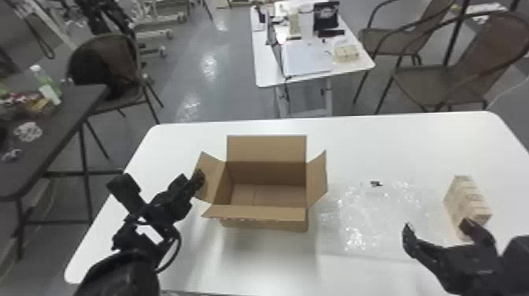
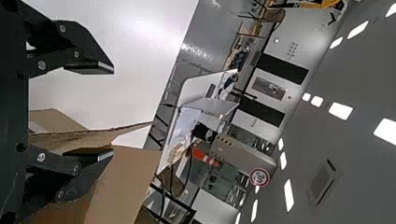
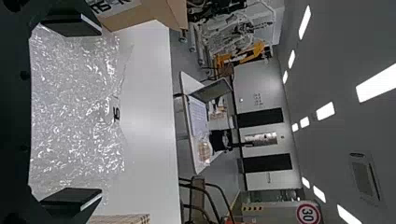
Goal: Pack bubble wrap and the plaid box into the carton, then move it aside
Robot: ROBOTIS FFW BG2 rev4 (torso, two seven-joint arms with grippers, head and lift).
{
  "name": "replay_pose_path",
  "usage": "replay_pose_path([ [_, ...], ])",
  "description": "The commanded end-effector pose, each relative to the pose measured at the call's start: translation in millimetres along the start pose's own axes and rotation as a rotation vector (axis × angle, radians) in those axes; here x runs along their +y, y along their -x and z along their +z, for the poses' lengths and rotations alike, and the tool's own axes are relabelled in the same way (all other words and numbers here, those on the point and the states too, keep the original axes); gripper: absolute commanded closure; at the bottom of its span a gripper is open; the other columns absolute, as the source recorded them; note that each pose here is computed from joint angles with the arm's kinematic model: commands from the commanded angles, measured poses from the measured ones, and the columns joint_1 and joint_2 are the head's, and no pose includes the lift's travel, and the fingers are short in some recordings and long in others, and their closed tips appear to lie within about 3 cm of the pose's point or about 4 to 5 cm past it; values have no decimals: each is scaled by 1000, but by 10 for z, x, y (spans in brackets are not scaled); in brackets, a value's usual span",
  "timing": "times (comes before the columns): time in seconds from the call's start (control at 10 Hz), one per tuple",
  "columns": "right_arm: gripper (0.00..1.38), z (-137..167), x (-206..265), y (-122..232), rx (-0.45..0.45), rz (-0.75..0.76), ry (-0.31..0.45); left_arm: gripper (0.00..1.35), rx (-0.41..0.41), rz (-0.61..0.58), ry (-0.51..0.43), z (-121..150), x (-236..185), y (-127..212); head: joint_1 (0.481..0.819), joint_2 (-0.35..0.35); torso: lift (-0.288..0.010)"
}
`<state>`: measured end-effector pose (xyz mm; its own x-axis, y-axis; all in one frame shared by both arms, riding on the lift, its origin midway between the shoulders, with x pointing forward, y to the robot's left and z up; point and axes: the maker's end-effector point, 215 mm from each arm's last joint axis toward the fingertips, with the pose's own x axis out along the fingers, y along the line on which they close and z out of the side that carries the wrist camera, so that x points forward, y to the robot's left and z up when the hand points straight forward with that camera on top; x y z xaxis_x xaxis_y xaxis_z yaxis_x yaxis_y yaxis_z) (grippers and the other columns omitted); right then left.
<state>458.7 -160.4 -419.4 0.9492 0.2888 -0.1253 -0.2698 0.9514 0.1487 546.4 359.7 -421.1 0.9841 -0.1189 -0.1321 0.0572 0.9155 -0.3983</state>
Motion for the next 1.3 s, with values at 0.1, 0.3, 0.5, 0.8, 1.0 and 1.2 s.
replay_pose_path([
  [0.1,84,-6,-1,0,2,0,1,1217,-2,4,-31,20,29,12,695,219,-65],
  [0.3,85,-4,30,-14,18,6,-5,1211,-6,0,-28,9,-16,1,695,220,-65],
  [0.5,85,-77,130,-103,80,12,-49,1211,-14,-1,-18,2,-33,9,695,221,-65],
  [0.8,84,-130,159,-300,152,-27,-44,1211,-23,-7,-22,11,-56,18,695,226,-65],
  [1.0,84,-249,232,-514,234,-43,-78,1211,-27,-12,-15,22,-85,1,695,230,-65],
  [1.2,85,-454,360,-671,376,-13,-104,1211,-27,-18,-10,19,-120,-18,695,238,-65],
])
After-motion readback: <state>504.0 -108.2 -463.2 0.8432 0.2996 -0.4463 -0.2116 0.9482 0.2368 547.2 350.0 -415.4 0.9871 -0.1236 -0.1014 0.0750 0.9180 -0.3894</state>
